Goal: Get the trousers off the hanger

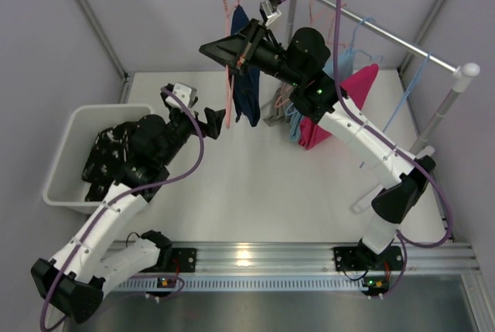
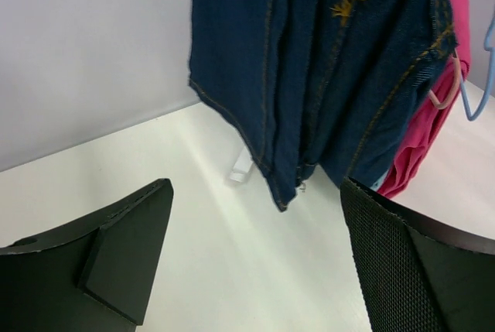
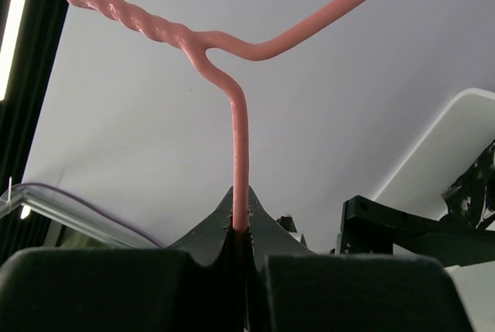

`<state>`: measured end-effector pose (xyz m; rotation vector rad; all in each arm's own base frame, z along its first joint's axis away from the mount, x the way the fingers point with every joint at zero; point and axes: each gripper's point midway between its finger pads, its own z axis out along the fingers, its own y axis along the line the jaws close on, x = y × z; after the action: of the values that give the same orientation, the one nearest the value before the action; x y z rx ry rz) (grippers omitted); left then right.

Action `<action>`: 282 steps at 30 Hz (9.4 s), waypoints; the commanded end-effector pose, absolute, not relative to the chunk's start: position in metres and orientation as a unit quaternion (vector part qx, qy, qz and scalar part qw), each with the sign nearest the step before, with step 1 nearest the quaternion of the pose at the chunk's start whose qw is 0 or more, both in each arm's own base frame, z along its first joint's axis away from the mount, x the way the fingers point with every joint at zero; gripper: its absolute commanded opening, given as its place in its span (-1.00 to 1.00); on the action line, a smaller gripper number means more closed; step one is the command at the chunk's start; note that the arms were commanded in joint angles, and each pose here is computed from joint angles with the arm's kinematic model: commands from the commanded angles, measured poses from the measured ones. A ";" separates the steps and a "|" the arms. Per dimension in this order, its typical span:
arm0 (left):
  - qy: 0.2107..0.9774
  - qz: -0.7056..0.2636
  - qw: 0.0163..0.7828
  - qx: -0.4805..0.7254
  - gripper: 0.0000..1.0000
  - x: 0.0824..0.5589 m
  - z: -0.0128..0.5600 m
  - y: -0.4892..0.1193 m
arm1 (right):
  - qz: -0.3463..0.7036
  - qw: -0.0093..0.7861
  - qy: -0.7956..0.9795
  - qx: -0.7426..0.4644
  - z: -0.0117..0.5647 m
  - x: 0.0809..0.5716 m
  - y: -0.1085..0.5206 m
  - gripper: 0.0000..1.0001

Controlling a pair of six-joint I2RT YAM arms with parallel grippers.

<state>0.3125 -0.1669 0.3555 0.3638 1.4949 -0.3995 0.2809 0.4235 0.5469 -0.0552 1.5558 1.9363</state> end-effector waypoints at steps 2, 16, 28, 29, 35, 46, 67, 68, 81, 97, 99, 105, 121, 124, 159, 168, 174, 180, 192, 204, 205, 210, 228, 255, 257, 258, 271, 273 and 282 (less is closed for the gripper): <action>0.638 -0.221 0.713 0.189 0.87 0.313 0.374 -0.189 | 0.786 0.388 0.476 -0.076 0.643 0.226 0.383 -1.00; 0.631 -0.178 0.746 0.112 0.82 0.344 0.394 -0.173 | 0.796 0.376 0.465 -0.091 0.651 0.205 0.390 -1.00; 0.620 -0.190 0.741 0.172 0.89 0.310 0.385 -0.173 | 0.790 0.388 0.466 -0.094 0.652 0.207 0.389 -1.00; 0.625 -0.189 0.738 0.170 0.89 0.309 0.382 -0.171 | 0.789 0.387 0.467 -0.093 0.651 0.207 0.390 -1.00; 0.633 -0.178 0.738 0.155 0.89 0.309 0.380 -0.164 | 0.791 0.382 0.470 -0.092 0.650 0.206 0.390 -1.00; 0.622 -0.210 0.737 0.162 0.86 0.330 0.392 -0.189 | 0.792 0.367 0.479 -0.091 0.641 0.201 0.393 -1.00; 0.560 -0.175 0.798 0.136 0.79 0.346 0.439 -0.178 | 0.798 0.334 0.492 -0.095 0.631 0.187 0.401 -1.00; 0.555 -0.172 0.802 0.137 0.80 0.346 0.443 -0.178 | 0.798 0.333 0.493 -0.094 0.630 0.187 0.402 -1.00; 0.507 -0.113 0.839 0.162 -0.16 0.352 0.477 -0.172 | 0.793 0.332 0.502 -0.096 0.624 0.184 0.400 -1.00; 0.514 -0.139 0.843 0.081 -1.00 0.299 0.526 -0.127 | 0.673 0.411 0.614 -0.028 0.525 0.283 0.359 -1.00; 0.502 -0.156 0.847 0.074 -1.00 0.291 0.543 -0.126 | 0.660 0.405 0.632 -0.029 0.504 0.287 0.362 -1.00; 0.494 -0.182 0.847 0.071 -1.00 0.281 0.570 -0.128 | 0.634 0.400 0.661 -0.024 0.471 0.295 0.364 -1.00; 0.405 -0.103 0.908 -0.003 -1.00 0.245 0.677 -0.069 | 0.591 0.398 0.701 -0.028 0.428 0.303 0.364 -1.00; 0.392 -0.048 0.918 -0.026 -1.00 0.234 0.690 -0.044 | 0.601 0.395 0.694 -0.039 0.433 0.297 0.368 -1.00; 0.558 0.527 0.609 -0.201 -1.00 0.170 0.384 0.195 | 0.638 0.409 0.634 -0.150 0.499 0.251 0.373 -1.00; 0.726 0.270 0.622 -0.117 -1.00 0.322 0.307 0.161 | 0.598 0.475 0.632 -0.135 0.520 0.249 0.341 -1.00; 0.803 0.191 0.544 -0.151 -0.13 0.364 0.256 0.158 | 0.551 0.506 0.652 -0.121 0.505 0.235 0.302 -1.00; 0.813 0.129 0.547 -0.154 0.98 0.363 0.251 0.136 | 0.490 0.562 0.659 -0.099 0.508 0.214 0.245 -1.00; 0.700 0.108 0.704 -0.054 0.98 0.315 0.373 0.090 | 0.398 0.607 0.687 -0.007 0.479 0.164 0.133 -1.00; 0.669 0.091 0.734 -0.069 0.98 0.301 0.414 0.082 | 0.452 0.508 0.727 0.095 0.423 0.160 0.138 -1.00; 0.666 0.090 0.737 -0.071 0.98 0.300 0.418 0.082 | 0.455 0.495 0.733 0.103 0.421 0.169 0.143 -1.00; 0.661 0.096 0.741 -0.070 0.98 0.294 0.425 0.081 | 0.468 0.509 0.706 0.152 0.445 0.205 0.148 -1.00; 0.638 0.097 0.763 -0.034 0.98 0.285 0.441 0.070 | 0.305 0.581 0.671 0.345 0.437 0.302 0.059 -1.00; 0.642 0.081 0.761 -0.035 0.98 0.291 0.438 0.068 | 0.360 0.539 0.708 0.281 0.398 0.277 0.072 0.62; 0.641 0.078 0.762 -0.035 0.98 0.290 0.439 0.067 | 0.359 0.547 0.710 0.262 0.401 0.266 0.074 0.67; 0.641 0.076 0.763 -0.035 0.98 0.289 0.439 0.066 | 0.356 0.549 0.711 0.258 0.401 0.256 0.074 0.74; 0.641 0.047 0.765 -0.045 0.98 0.289 0.441 0.059 | 0.282 0.577 0.740 0.201 0.396 0.198 0.059 0.99; 0.642 0.046 0.764 -0.048 0.98 0.289 0.440 0.059 | 0.300 0.583 0.733 0.179 0.404 0.194 0.067 0.99; 0.643 0.049 0.763 -0.047 0.98 0.286 0.438 0.059 | 0.415 0.631 0.652 0.065 0.485 0.198 0.107 0.90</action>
<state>0.2936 0.0626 0.4149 -0.1143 1.4659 0.1078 0.1951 0.0952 0.4324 0.2818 1.6425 0.8726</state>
